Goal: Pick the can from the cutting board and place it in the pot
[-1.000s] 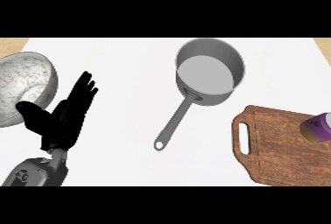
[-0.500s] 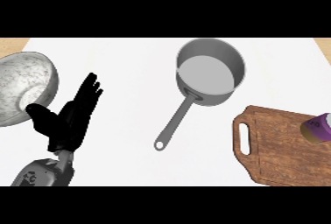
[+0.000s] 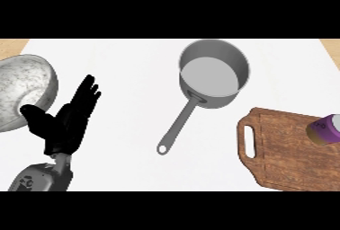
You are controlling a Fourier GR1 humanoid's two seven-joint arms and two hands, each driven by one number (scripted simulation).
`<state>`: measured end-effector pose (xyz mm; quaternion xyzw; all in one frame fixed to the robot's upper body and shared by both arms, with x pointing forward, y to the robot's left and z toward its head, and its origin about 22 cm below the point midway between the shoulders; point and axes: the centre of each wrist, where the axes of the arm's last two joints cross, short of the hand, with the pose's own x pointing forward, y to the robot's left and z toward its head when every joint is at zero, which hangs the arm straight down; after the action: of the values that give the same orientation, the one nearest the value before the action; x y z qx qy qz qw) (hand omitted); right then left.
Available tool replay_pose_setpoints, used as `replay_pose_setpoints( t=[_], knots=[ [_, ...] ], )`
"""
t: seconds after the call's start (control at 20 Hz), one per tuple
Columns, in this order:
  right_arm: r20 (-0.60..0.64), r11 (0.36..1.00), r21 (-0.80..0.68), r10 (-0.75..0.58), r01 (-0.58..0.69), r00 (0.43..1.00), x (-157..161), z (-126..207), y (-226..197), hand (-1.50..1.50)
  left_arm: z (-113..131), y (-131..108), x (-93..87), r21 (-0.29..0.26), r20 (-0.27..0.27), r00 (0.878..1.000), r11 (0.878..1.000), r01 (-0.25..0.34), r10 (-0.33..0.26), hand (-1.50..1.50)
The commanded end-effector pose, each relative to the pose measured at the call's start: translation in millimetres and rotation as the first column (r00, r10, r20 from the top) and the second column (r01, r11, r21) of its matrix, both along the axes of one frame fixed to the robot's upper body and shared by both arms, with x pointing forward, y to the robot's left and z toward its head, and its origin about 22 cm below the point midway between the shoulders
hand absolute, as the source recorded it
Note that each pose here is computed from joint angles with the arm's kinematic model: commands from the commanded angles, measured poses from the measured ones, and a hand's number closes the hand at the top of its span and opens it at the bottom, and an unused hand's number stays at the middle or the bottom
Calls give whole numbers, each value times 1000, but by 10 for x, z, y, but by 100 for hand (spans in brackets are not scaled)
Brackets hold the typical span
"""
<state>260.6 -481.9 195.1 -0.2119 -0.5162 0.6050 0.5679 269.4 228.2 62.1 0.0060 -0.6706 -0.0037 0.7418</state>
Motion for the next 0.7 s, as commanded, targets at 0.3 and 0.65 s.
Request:
replay_pose_setpoints(
  t=[0.3, 0.65],
  knots=[
    [-5, 998, 62, 3, -2, 1000, -18, -205, 202, -150, -44, 59, -113, 19, 6, 1000, 1000, -19, 19, 0],
    [-13, 995, -49, -83, 82, 996, 124, -375, 274, -150, 41, 151, -59, 15, 14, 1000, 1000, 5, -5, 0]
  ],
)
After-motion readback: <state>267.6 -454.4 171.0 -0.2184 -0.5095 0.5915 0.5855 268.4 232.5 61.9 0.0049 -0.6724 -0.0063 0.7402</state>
